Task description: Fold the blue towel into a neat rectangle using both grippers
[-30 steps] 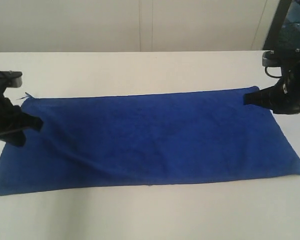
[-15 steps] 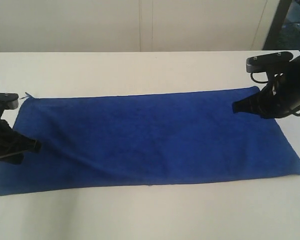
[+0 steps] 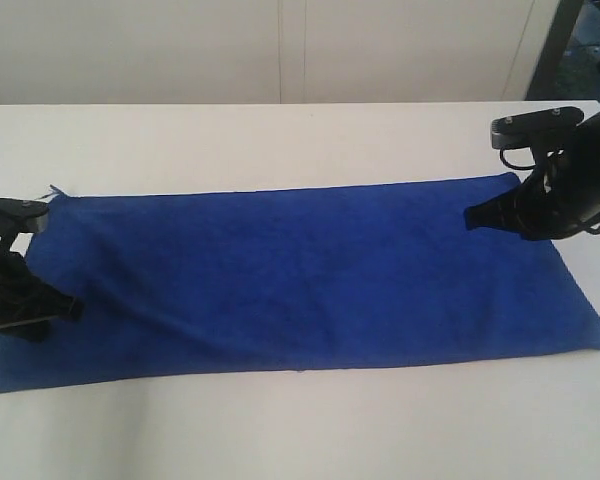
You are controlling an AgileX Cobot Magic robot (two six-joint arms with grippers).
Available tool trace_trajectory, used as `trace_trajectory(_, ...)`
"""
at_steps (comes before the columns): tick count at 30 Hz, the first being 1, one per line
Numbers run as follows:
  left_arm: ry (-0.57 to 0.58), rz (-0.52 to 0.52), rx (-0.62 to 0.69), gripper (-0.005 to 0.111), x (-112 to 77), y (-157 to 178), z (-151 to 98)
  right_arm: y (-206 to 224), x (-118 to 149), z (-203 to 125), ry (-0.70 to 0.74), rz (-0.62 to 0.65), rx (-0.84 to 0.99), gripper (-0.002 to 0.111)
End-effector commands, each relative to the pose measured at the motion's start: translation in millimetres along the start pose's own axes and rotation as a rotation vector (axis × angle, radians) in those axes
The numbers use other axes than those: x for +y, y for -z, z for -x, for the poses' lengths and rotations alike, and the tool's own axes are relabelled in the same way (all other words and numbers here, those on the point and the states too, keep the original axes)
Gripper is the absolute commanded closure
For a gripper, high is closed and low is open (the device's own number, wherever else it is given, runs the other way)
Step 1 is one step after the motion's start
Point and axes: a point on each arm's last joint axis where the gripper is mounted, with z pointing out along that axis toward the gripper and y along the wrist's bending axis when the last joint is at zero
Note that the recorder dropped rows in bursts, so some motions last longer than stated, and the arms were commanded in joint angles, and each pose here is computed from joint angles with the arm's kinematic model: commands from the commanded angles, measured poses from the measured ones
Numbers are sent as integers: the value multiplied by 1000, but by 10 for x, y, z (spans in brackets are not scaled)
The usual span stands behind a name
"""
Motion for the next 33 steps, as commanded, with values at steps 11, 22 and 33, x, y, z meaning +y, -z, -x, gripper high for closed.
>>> trace_trajectory(11,-98,17,122,107,13,-46,-121,-2,-3,-14,12,-2,6,108)
trace_trajectory(22,-116,27,6,107,-9,351,101,155,-74,83,24,-50,37,108)
trace_trajectory(33,46,78,-160,107,210,546,178,-51,-62,317,47,-26,-34,108)
